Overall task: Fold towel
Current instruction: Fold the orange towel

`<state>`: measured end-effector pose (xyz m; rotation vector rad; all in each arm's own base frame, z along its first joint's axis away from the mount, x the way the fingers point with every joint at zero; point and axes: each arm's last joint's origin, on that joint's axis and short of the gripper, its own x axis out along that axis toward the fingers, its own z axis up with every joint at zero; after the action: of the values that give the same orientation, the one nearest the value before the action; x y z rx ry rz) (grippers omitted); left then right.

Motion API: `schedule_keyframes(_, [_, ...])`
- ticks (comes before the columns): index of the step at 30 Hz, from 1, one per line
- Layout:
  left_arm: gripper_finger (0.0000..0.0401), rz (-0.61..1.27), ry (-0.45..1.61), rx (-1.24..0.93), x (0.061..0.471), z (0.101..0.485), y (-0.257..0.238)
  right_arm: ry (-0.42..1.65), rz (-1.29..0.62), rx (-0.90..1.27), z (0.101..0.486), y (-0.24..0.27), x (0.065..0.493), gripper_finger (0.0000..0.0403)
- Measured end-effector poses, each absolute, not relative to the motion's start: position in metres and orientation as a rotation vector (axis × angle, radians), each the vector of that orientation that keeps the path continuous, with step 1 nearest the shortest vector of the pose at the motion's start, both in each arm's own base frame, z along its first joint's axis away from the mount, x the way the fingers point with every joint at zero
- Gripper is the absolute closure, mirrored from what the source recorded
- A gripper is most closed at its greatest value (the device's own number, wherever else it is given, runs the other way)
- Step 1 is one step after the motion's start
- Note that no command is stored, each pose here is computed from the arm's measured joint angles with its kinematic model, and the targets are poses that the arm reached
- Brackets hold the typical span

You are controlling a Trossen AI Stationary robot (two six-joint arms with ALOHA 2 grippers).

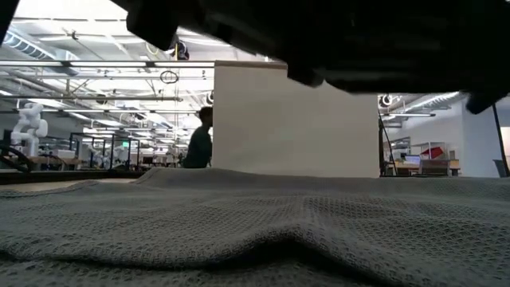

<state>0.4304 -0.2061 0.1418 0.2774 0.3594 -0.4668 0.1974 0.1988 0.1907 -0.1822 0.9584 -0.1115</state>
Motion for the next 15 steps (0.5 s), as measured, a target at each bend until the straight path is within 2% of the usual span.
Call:
schedule_keyframes(9, [0.0179,-0.467,0.358,0.279,0.431,0.141,-0.205,0.98,0.078,-0.26,0.194,0.172,0.239,0.0222])
schedule_keyframes(15, [0.0179,-0.47,0.36,0.279,0.43,0.141,-0.206,1.039,0.117,-0.309,0.193,0.141,0.258,0.0222])
